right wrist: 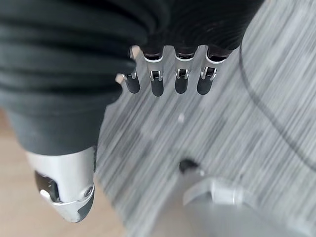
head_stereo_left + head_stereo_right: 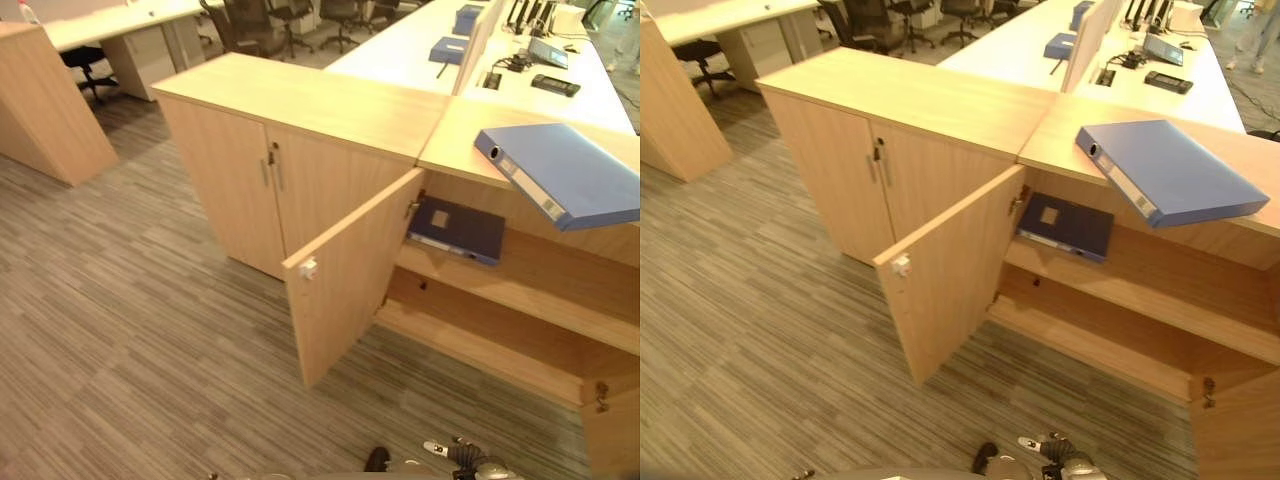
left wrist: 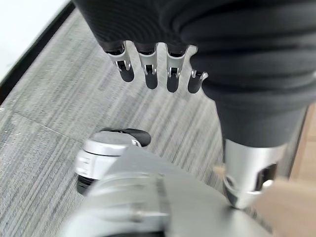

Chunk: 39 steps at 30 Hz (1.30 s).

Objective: Put the empty folder in the office cabinet

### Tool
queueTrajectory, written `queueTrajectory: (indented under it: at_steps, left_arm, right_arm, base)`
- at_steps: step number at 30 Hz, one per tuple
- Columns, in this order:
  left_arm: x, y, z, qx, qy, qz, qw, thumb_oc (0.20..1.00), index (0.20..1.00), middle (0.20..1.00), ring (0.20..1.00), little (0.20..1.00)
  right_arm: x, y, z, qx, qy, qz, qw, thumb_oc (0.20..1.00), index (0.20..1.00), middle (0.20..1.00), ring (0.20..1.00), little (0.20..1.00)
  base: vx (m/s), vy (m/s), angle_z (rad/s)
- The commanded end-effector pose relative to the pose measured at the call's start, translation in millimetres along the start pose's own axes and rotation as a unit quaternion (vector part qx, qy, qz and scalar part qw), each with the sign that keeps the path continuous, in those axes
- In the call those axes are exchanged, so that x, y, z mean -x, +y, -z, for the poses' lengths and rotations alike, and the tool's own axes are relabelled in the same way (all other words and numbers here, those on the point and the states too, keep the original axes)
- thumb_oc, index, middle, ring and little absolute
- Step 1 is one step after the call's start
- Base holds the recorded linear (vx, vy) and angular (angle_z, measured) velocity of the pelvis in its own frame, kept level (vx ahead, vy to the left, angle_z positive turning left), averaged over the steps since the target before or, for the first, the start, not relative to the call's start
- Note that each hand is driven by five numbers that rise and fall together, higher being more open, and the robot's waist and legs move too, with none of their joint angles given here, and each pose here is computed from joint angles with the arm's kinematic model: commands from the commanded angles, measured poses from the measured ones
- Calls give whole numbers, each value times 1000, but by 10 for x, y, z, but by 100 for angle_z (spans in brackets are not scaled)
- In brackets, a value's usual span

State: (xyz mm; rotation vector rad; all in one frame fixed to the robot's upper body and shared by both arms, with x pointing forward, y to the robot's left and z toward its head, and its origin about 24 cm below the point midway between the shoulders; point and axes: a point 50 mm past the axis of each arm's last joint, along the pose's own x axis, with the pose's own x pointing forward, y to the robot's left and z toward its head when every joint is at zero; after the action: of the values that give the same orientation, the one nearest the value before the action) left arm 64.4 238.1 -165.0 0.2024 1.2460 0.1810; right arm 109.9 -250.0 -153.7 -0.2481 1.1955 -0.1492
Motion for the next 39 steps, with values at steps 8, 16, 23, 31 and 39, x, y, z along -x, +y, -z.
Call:
queueTrajectory:
  at_steps: [8,16,23,31,39]
  left_arm:
    - [128,-299,-1251,-173,-236,80,953,1000,1000,1000,1000,1000]
    - [340,-480,-1594,-245,-318,141,905,1000,1000,1000,1000,1000]
    - [575,-717,-1793,-308,-377,203,850,1000,1000,1000,1000,1000]
    - [1004,-836,-2138,-281,-470,266,793,1000,1000,1000,1000,1000]
    - [1355,-960,-2358,-235,-522,328,752,1000,1000,1000,1000,1000]
  right_arm:
    - [-16,-227,-590,27,-77,31,996,1000,1000,1000,1000,1000]
    - [-11,-205,-782,62,-96,28,993,1000,1000,1000,1000,1000]
    - [-24,-35,-703,96,-84,3,992,1000,1000,1000,1000,1000]
    - [-32,68,-560,97,-64,-11,993,1000,1000,1000,1000,1000]
    - [-32,187,-475,108,-52,-30,992,1000,1000,1000,1000,1000]
  base:
    - [81,-128,8]
    - [84,15,-21]
    - [163,84,-51]
    - [101,61,-4]
    - [41,19,3]
